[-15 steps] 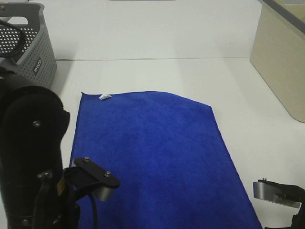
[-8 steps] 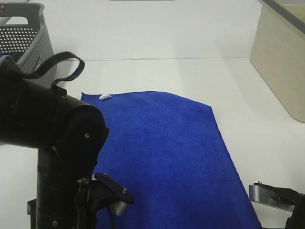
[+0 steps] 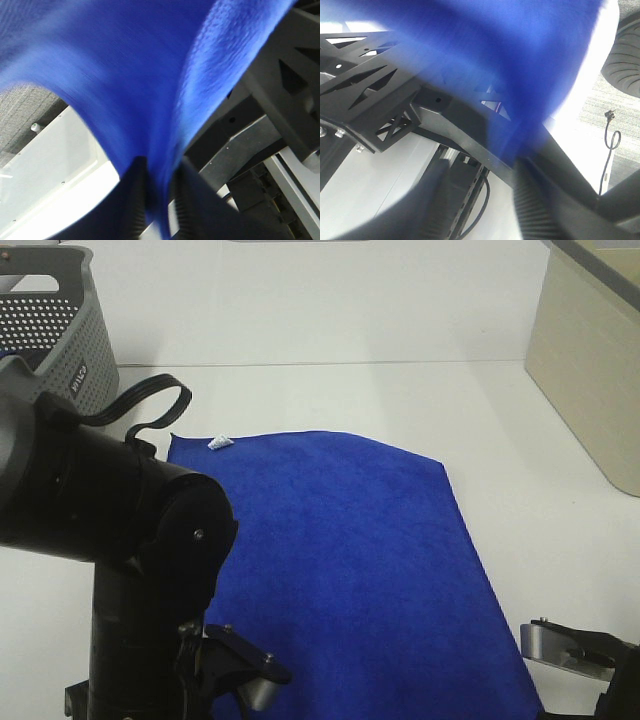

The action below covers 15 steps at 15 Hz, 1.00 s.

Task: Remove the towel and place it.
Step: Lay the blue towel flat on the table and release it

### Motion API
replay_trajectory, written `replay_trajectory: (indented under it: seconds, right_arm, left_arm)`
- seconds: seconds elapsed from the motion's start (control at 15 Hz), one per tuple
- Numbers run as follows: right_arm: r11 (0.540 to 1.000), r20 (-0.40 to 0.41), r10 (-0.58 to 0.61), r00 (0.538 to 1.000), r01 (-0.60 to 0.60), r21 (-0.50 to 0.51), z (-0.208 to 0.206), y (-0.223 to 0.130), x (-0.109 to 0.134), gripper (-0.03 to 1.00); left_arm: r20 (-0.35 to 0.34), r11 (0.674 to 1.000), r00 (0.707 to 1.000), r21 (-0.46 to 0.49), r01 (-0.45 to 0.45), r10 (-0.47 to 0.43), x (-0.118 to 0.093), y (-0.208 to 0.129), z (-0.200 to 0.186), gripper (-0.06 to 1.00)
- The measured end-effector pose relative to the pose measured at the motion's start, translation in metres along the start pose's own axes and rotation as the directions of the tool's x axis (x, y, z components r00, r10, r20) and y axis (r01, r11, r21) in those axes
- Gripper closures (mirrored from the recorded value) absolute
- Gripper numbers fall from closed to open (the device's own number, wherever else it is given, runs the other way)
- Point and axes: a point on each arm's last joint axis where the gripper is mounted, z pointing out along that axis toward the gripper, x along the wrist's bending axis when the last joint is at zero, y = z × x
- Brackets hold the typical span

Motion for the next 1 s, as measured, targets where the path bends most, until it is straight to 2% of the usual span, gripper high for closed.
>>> replay_trajectory:
  seconds: [0.07,0.13,0.2,0.47,0.67,0.73,0.8,0.93,1.0]
  right_arm:
    - [1.000,0.000,0.002,1.000,-0.002,-0.001,0.000,0.000,0.000,0.47]
    - [1.000,-0.001,0.005,1.000,-0.005,0.003,0.000,0.000,0.000,0.37]
    - [1.000,-0.001,0.004,1.000,-0.004,0.011,0.000,-0.001,0.000,0.35]
    - [0.999,0.016,-0.037,0.999,0.036,0.010,-0.009,0.005,0.004,0.33]
    - [0.991,0.054,-0.128,0.990,0.130,-0.023,-0.039,0.024,0.018,0.33]
    - [0.977,0.099,-0.168,0.981,0.179,-0.114,-0.069,0.042,0.031,0.33]
    - [0.965,0.127,-0.178,0.976,0.198,-0.170,-0.085,0.051,0.039,0.33]
    - [0.923,0.194,-0.198,0.961,0.250,-0.293,-0.124,0.066,0.055,0.33]
    - [0.890,0.229,-0.208,0.951,0.281,-0.359,-0.146,0.071,0.065,0.32]
  left_arm:
    - [0.000,1.000,1.000,-0.001,0.002,-0.002,0.000,0.000,0.000,0.59]
    - [0.002,1.000,1.000,0.003,0.004,-0.004,0.000,0.000,0.000,0.31]
    - [0.004,1.000,1.000,0.015,0.001,-0.001,-0.001,-0.001,-0.002,0.24]
    - [0.008,0.999,1.000,0.035,-0.023,0.023,-0.008,0.004,-0.016,0.19]
    - [-0.052,0.997,0.998,-0.065,-0.049,0.046,-0.012,0.021,-0.044,0.19]
    - [-0.101,0.986,0.995,-0.165,-0.032,0.016,0.000,0.035,-0.074,0.19]
    - [-0.113,0.975,0.994,-0.222,-0.018,-0.008,0.012,0.041,-0.092,0.19]
    - [-0.098,0.933,0.989,-0.352,0.067,-0.108,0.046,0.051,-0.134,0.19]
    - [-0.080,0.902,0.984,-0.416,0.111,-0.157,0.065,0.052,-0.155,0.19]
